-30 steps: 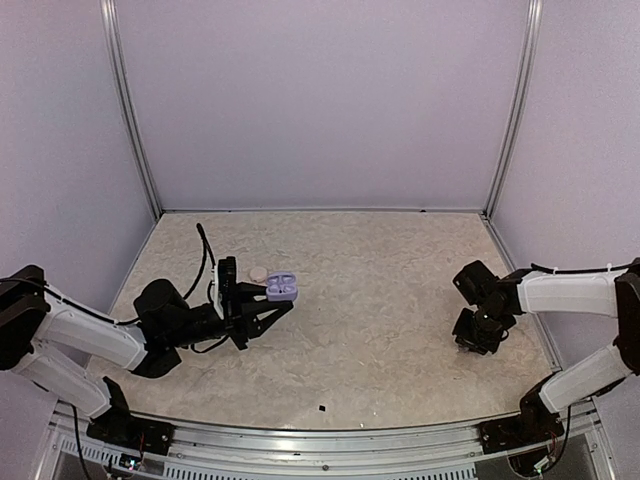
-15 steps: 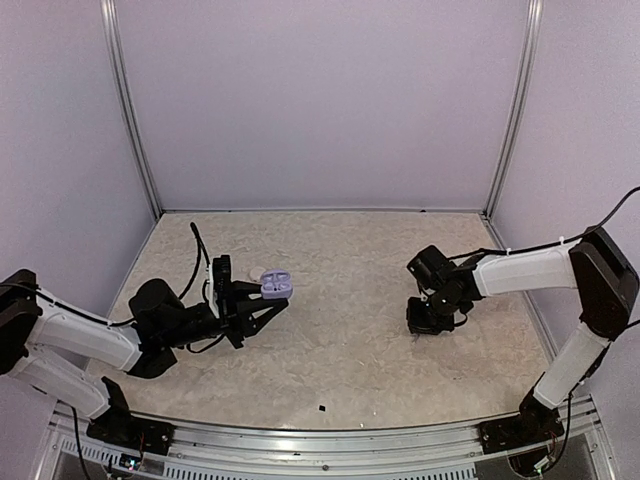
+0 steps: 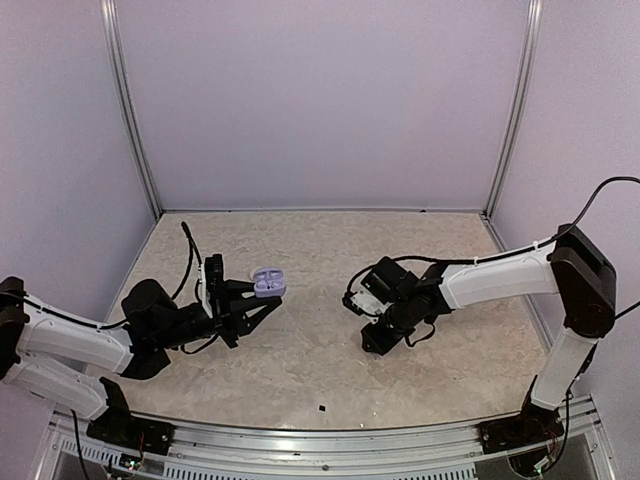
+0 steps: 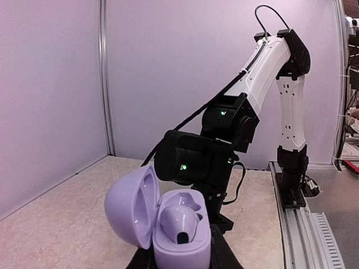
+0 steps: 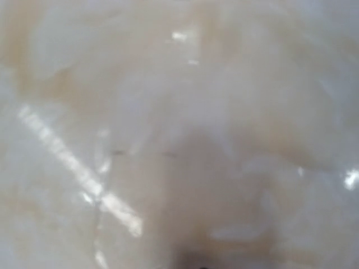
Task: Insert the wireless bluetooth earbuds into the charging case
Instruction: Move the right earbud to the center of the board, then pick up the right earbud from the center of the board.
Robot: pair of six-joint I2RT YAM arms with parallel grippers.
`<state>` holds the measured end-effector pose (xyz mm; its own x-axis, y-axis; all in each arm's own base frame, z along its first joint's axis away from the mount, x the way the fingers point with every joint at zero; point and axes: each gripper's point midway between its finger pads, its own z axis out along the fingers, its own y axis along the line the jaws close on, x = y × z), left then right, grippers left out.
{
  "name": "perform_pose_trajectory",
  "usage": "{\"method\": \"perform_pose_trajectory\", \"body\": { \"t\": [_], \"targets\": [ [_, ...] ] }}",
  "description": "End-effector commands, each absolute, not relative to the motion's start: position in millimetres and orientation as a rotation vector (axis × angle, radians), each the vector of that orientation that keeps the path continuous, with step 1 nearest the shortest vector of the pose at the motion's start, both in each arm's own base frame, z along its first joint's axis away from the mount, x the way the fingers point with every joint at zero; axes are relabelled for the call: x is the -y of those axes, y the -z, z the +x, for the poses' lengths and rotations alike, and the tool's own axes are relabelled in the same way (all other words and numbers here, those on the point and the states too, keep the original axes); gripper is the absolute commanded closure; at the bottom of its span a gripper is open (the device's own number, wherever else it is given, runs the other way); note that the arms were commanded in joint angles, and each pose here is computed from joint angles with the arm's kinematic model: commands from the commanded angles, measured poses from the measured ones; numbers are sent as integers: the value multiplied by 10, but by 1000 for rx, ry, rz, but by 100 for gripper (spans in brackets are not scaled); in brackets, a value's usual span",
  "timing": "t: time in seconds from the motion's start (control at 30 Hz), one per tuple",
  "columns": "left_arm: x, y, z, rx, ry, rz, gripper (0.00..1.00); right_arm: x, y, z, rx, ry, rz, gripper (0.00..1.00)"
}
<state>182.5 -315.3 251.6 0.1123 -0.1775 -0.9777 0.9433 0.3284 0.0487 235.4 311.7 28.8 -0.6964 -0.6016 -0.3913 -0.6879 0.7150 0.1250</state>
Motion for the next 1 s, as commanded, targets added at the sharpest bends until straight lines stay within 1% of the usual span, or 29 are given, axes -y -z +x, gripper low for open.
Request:
{"method": "perform_pose_trajectory", "body": {
  "t": [0.0, 0.13, 0.2, 0.37, 0.5, 0.6, 0.63, 0.7, 0.83, 0.97],
  "targets": [
    [3116, -2514, 1846, -1147, 969, 868, 97, -3234, -393, 2296, -2527, -411, -1218, 74],
    [3126, -2511, 1847, -1148, 967, 876, 97, -3253, -481, 2297, -2543, -401, -1231, 61],
    [3124, -2518, 1851, -1147, 965, 874, 97, -3255, -502, 2291, -2557, -394, -1235, 58],
    [3125, -2522, 1847, -1146, 966, 873, 97, -3300, -513, 2278, -2603, -405, -1211, 55],
    [3122, -2519, 1846, -1146, 968, 872, 97, -3308, -441, 2215, -2626, -410, -1217, 41],
    [3115, -2518, 1844, -1146, 965, 870, 97, -3272, -376, 2166, -2644, -372, -1221, 31],
    [3114, -2515, 1843, -1147, 965, 870, 97, -3260, -356, 2159, -2650, -362, -1219, 30],
    [3111, -2518, 1847, -1146, 964, 867, 97, -3205, -286, 2147, -2666, -323, -1213, 29],
    [3119, -2513, 1848, -1145, 968, 868, 97, -3091, -176, 2189, -2691, -229, -1178, 31],
    [3122, -2502, 1851, -1147, 965, 871, 97, -2981, -82, 2157, -2716, -172, -1182, 35]
  ]
}}
